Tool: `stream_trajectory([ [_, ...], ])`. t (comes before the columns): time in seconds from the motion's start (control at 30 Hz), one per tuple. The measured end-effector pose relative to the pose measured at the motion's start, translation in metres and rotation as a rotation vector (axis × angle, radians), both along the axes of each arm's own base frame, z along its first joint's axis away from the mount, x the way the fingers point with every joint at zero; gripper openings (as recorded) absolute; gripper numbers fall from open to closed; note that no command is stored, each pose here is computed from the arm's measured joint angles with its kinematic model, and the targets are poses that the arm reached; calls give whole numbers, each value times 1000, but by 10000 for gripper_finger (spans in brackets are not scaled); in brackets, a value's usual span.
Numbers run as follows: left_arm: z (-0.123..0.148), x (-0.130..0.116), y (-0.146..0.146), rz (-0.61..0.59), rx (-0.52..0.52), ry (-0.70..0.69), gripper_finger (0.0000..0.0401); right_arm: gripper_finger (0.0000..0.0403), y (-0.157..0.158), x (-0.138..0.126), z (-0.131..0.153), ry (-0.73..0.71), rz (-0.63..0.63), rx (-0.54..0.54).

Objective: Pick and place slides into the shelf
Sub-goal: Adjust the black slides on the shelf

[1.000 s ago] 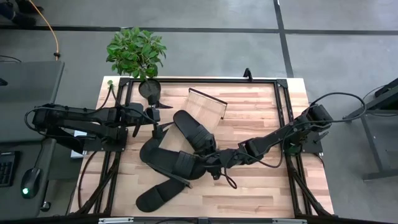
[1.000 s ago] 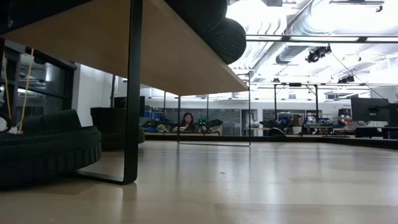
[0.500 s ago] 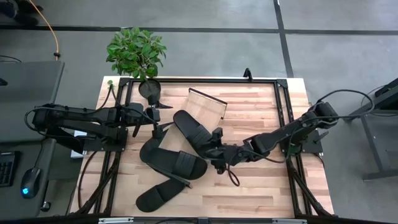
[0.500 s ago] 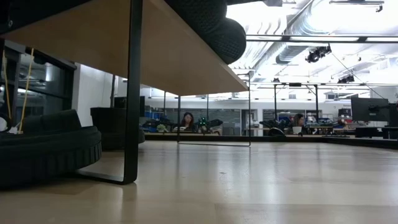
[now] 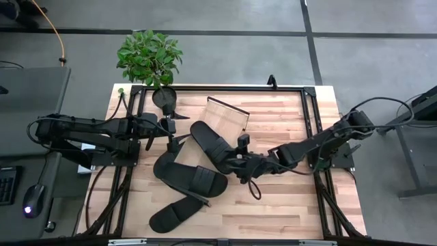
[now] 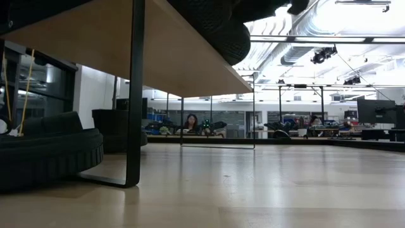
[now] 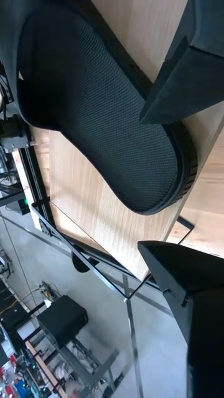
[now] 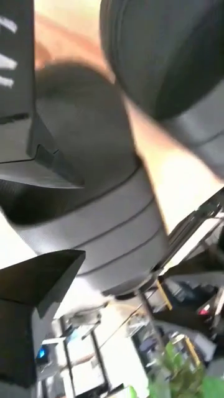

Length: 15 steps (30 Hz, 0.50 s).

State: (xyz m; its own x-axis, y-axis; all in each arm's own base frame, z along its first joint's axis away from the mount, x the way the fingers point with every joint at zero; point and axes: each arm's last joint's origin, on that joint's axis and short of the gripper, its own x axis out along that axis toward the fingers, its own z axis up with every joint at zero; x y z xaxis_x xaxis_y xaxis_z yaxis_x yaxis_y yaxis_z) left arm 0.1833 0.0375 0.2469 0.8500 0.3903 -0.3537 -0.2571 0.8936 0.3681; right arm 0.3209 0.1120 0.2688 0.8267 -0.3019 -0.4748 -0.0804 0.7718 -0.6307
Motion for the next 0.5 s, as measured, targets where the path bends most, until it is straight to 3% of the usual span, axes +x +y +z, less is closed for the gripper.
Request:
stream_trajectory([
  [0.37, 0, 0, 0, 0, 0, 0, 303, 162, -7, 0, -4, 12, -42, -12],
  [0.5, 0, 0, 0, 0, 0, -1, 303, 143, -7, 0, -5, 24, -45, -11],
])
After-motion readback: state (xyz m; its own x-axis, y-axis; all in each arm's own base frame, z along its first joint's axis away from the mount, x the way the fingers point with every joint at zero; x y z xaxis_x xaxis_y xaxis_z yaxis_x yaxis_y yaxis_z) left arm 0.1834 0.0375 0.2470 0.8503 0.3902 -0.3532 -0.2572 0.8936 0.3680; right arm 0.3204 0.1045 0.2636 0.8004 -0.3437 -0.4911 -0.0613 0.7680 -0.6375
